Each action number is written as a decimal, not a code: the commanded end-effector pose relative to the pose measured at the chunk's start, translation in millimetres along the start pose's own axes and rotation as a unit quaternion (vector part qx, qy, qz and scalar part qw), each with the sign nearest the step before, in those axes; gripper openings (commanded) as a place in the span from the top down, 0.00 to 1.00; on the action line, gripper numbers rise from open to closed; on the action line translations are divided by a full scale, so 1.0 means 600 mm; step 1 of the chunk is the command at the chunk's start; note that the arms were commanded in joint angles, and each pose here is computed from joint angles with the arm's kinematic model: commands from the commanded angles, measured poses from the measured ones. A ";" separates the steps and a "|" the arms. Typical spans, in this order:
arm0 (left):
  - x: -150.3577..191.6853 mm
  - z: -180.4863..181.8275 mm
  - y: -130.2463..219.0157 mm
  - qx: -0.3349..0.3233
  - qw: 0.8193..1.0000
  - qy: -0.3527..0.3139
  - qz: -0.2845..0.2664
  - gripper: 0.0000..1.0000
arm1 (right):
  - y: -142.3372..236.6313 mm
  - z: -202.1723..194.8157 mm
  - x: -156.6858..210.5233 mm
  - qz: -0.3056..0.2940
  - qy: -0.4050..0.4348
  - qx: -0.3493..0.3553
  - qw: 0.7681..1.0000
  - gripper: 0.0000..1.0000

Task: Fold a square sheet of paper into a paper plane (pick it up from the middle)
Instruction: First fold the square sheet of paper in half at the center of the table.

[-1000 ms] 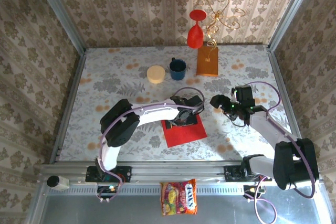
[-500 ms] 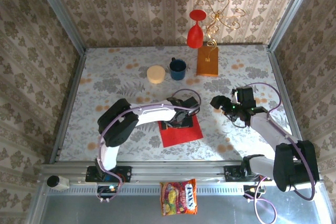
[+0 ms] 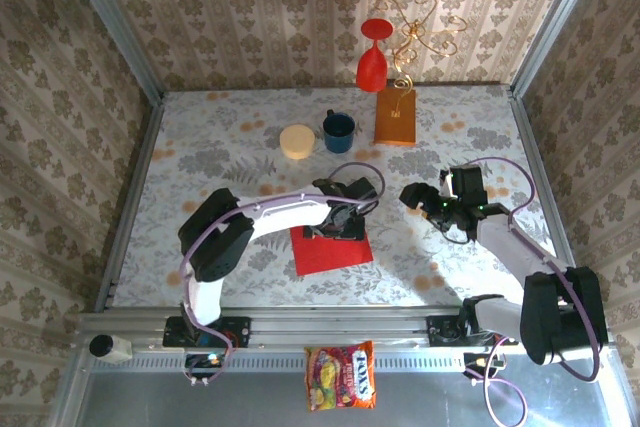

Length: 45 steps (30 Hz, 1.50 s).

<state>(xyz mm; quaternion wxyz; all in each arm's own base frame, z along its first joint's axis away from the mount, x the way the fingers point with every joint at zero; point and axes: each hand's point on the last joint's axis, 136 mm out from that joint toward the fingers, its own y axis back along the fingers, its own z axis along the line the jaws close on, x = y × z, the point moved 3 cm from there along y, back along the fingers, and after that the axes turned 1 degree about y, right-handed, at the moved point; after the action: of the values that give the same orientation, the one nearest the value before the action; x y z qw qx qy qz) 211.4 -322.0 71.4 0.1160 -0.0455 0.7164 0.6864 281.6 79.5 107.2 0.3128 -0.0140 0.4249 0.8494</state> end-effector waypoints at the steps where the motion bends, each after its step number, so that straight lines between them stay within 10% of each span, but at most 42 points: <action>1: 0.008 0.010 -0.009 -0.030 0.999 0.024 0.003 0.00 | -0.005 -0.007 0.013 0.020 0.002 -0.004 1.000 0.16; 23: 0.047 0.054 -0.074 -0.068 0.993 0.095 0.032 0.03 | 0.002 -0.003 0.015 0.021 0.015 -0.006 1.000 0.15; 45: -0.016 0.002 0.029 0.060 0.994 0.035 -0.087 0.83 | -0.001 -0.008 0.014 0.021 0.015 -0.001 1.000 0.15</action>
<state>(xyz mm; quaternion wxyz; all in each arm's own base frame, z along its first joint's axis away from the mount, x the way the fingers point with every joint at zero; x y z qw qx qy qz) 209.7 -305.6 57.9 0.1013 -0.1125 0.7253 0.6716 279.9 80.4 106.7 0.3015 -0.0223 0.4252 0.8531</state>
